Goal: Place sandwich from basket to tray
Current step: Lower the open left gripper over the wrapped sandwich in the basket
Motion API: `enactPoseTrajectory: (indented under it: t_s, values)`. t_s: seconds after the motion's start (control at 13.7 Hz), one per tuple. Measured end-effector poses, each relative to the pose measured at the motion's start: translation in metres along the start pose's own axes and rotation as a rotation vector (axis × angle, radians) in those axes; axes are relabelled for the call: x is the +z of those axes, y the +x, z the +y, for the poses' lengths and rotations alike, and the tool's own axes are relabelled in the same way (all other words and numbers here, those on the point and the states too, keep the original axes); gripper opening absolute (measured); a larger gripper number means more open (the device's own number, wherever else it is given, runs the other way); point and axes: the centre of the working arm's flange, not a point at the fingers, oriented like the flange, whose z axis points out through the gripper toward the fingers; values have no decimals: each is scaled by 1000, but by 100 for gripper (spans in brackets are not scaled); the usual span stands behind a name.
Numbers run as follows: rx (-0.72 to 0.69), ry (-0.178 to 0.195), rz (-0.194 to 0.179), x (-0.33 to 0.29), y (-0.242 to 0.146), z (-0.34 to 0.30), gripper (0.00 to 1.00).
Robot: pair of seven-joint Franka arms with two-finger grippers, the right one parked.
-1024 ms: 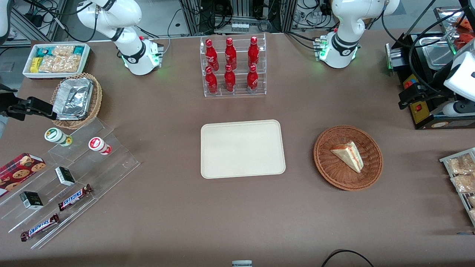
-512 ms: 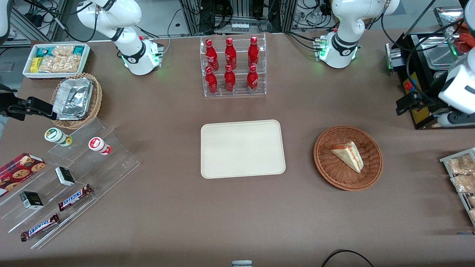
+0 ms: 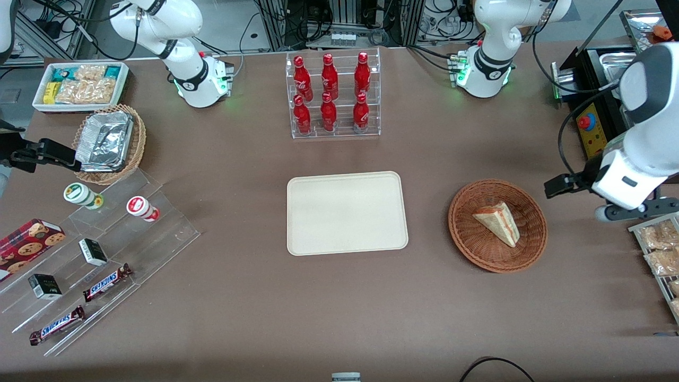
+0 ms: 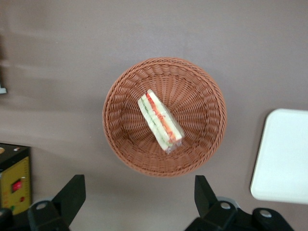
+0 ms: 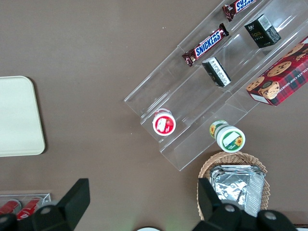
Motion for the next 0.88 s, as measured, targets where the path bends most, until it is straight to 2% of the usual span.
enactPoseTrajectory:
  t_s: [0.29, 0.51, 0.73, 0.88]
  values:
    - [-96, -6, 37, 49, -2, 9, 100]
    - [-196, -26, 88, 85, -16, 18, 100]
    - [-289, -40, 107, 110, -32, 31, 100]
    - [-340, -57, 132, 126, -38, 33, 100]
